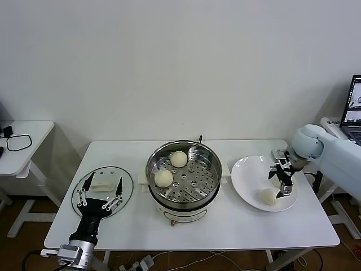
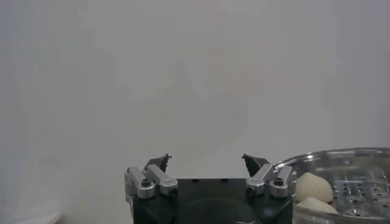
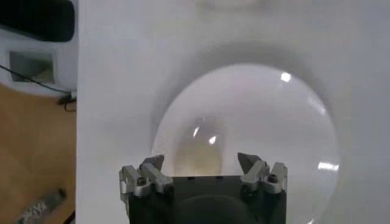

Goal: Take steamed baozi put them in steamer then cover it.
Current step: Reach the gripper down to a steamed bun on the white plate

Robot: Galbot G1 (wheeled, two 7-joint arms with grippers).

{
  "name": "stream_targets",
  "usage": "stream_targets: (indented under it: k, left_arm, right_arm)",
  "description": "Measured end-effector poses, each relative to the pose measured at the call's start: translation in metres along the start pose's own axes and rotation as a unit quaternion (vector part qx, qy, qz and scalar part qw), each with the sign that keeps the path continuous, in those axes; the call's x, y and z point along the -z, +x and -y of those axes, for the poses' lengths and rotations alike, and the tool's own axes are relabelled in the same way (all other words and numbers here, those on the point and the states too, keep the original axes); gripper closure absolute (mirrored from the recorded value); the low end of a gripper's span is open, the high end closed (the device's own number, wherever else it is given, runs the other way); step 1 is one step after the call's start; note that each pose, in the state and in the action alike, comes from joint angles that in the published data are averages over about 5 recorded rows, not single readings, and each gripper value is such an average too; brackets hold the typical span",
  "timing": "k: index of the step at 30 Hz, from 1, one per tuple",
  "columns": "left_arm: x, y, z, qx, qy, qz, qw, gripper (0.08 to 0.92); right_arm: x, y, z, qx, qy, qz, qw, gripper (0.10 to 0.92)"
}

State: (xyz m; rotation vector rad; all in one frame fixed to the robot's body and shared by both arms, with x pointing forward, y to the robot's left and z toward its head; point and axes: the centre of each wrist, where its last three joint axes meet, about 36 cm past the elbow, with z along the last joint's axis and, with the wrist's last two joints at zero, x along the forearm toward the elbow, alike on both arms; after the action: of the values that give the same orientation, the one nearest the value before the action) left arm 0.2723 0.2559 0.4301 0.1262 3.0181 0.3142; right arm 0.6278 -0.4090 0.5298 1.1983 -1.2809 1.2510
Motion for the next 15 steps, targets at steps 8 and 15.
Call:
stream_targets:
  k: [8,15]
  left_arm:
    - [-0.001,0.000,-0.001,0.002,-0.002,-0.001,1.000,0.177]
    - [-0.002,0.000,-0.001,0.002,-0.002,-0.002,1.000,0.177]
  right_arm:
    - [-0.009,-0.026,0.001,0.001,-0.007,-0.010,1.000,0.200]
    - [-0.009,-0.044,0.000,0.003,-0.010,-0.013,1.000,0.200]
